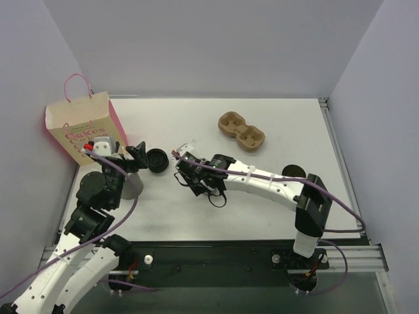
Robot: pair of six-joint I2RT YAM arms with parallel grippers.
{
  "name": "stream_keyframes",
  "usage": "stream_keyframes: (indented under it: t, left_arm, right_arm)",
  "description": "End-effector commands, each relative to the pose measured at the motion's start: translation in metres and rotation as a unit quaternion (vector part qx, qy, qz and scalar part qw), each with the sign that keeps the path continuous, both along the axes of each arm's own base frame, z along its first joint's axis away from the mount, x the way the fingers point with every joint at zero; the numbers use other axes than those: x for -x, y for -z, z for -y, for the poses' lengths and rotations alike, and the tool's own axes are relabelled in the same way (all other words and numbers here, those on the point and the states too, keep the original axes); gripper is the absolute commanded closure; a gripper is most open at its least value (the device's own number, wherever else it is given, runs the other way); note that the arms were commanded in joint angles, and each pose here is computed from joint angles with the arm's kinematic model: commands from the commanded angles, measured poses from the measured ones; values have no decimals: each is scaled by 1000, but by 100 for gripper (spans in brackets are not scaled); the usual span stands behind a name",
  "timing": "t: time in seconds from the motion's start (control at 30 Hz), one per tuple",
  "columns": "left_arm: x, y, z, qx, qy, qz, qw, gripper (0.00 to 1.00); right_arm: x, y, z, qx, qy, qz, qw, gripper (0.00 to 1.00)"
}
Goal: Pack the takeout coffee
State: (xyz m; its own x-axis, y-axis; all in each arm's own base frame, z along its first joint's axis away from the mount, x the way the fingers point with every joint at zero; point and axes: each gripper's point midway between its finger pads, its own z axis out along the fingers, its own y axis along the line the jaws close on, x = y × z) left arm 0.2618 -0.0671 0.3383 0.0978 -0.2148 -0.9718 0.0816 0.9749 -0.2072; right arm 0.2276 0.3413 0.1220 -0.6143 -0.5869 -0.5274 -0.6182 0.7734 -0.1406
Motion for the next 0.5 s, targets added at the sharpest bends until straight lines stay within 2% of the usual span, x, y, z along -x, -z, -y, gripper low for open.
stream_keyframes:
  t: [0.0, 0.07, 0.1, 0.13, 0.23, 0.27, 0.3, 0.37, 0.47]
  left_arm:
    - [-14, 3, 12, -20, 5, -51, 998, 9]
    - [-33, 22, 22, -52, 2, -105, 993, 9]
    - [-38, 16, 24, -62, -1, -122, 991, 9]
    - [-52, 35, 33, -85, 0, -161, 983, 9]
    - [-75, 62, 54, -127, 23, -235, 963, 17]
    - [-80, 69, 62, -135, 36, -252, 958, 24]
    - [-87, 95, 68, -157, 40, -294, 942, 27]
    - [-97, 101, 75, -166, 42, -314, 934, 32]
    - [-108, 133, 80, -191, 40, -367, 910, 37]
  right_arm:
    - [14, -64, 18, -77, 5, 25, 997, 67]
    - [20, -78, 31, -95, 9, 37, 995, 67]
    - [21, -82, 36, -100, 13, 42, 994, 67]
    - [21, -80, 45, -96, 20, 49, 994, 67]
    - [23, -92, 64, -109, 34, 75, 991, 67]
    - [24, -100, 70, -122, 40, 84, 988, 67]
    - [24, -102, 72, -127, 42, 88, 987, 67]
    - [27, -104, 80, -135, 49, 95, 985, 66]
    - [28, -106, 90, -145, 63, 107, 981, 67]
